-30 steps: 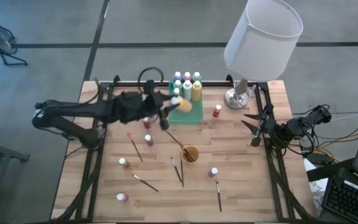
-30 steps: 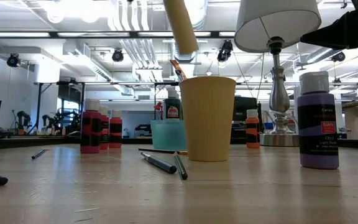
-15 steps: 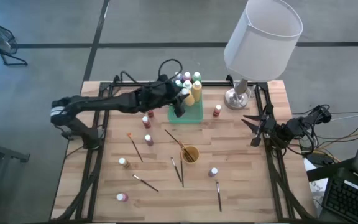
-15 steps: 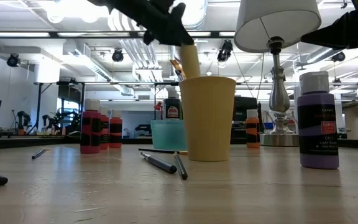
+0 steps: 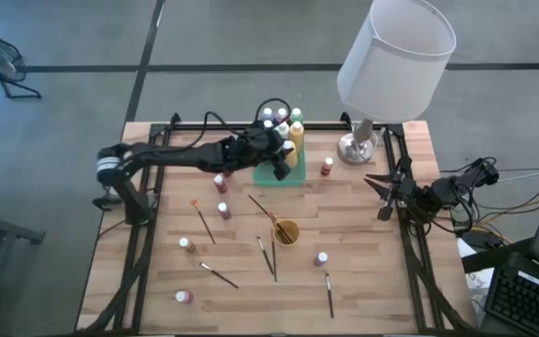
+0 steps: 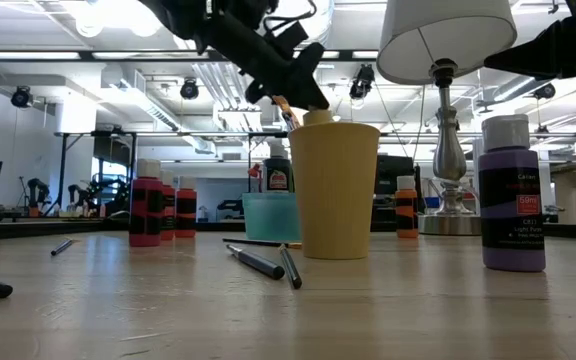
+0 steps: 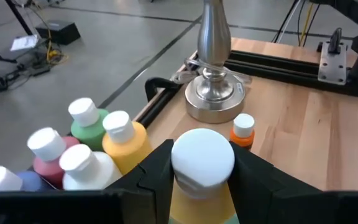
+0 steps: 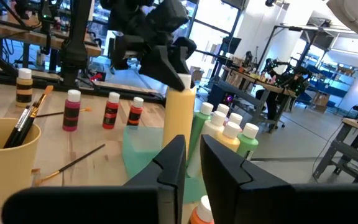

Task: Pick & Place Paint Supplies
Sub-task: Put the yellow paint bottle into the green bin

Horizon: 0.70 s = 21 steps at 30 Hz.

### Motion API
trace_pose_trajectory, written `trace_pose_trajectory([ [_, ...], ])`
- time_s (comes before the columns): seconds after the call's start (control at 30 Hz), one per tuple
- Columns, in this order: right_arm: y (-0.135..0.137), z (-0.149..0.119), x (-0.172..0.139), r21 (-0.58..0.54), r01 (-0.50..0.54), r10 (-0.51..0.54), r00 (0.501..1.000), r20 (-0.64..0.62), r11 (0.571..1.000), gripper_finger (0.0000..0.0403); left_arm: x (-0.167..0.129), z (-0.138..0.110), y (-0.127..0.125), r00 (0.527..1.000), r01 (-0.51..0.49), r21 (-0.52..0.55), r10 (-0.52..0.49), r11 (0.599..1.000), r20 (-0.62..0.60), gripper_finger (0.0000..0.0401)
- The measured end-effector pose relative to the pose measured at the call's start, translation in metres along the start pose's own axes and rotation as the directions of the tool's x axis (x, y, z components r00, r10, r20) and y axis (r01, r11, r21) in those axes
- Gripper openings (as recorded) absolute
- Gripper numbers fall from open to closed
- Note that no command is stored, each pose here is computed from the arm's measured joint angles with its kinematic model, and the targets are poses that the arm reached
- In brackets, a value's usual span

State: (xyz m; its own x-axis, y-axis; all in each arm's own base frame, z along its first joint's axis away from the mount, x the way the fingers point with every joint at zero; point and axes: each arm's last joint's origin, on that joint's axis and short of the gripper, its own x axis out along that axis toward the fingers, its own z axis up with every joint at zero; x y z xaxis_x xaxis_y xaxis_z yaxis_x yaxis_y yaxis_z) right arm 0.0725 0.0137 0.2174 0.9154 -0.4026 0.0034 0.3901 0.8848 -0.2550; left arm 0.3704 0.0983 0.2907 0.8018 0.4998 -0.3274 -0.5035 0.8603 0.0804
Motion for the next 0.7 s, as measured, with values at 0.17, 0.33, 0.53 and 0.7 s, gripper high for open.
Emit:
trace_pose_trajectory([
  [0.17, 0.000, 0.000, 0.000, 0.000, 0.000, 0.000, 1.000, 0.000, 1.000, 0.0058, 0.007, -0.006, 0.003, 1.000, -0.011, -0.034, 0.010, 0.999, -0.023, 0.0128],
  [0.33, 0.000, 0.000, 0.000, 0.000, 0.000, 0.000, 1.000, 0.000, 1.000, 0.0076, 0.017, -0.015, 0.004, 0.998, -0.008, -0.047, 0.005, 0.999, -0.061, 0.0128],
  [0.53, 0.000, 0.000, 0.000, 0.000, 0.000, 0.000, 1.000, 0.000, 1.000, 0.0096, 0.022, -0.022, 0.005, 0.996, 0.016, -0.099, -0.025, 0.995, -0.091, 0.0128],
  [0.7, 0.000, 0.000, 0.000, 0.000, 0.000, 0.000, 1.000, 0.000, 1.000, 0.0108, 0.022, -0.024, 0.007, 0.994, 0.003, -0.143, -0.019, 0.990, -0.111, 0.0128],
])
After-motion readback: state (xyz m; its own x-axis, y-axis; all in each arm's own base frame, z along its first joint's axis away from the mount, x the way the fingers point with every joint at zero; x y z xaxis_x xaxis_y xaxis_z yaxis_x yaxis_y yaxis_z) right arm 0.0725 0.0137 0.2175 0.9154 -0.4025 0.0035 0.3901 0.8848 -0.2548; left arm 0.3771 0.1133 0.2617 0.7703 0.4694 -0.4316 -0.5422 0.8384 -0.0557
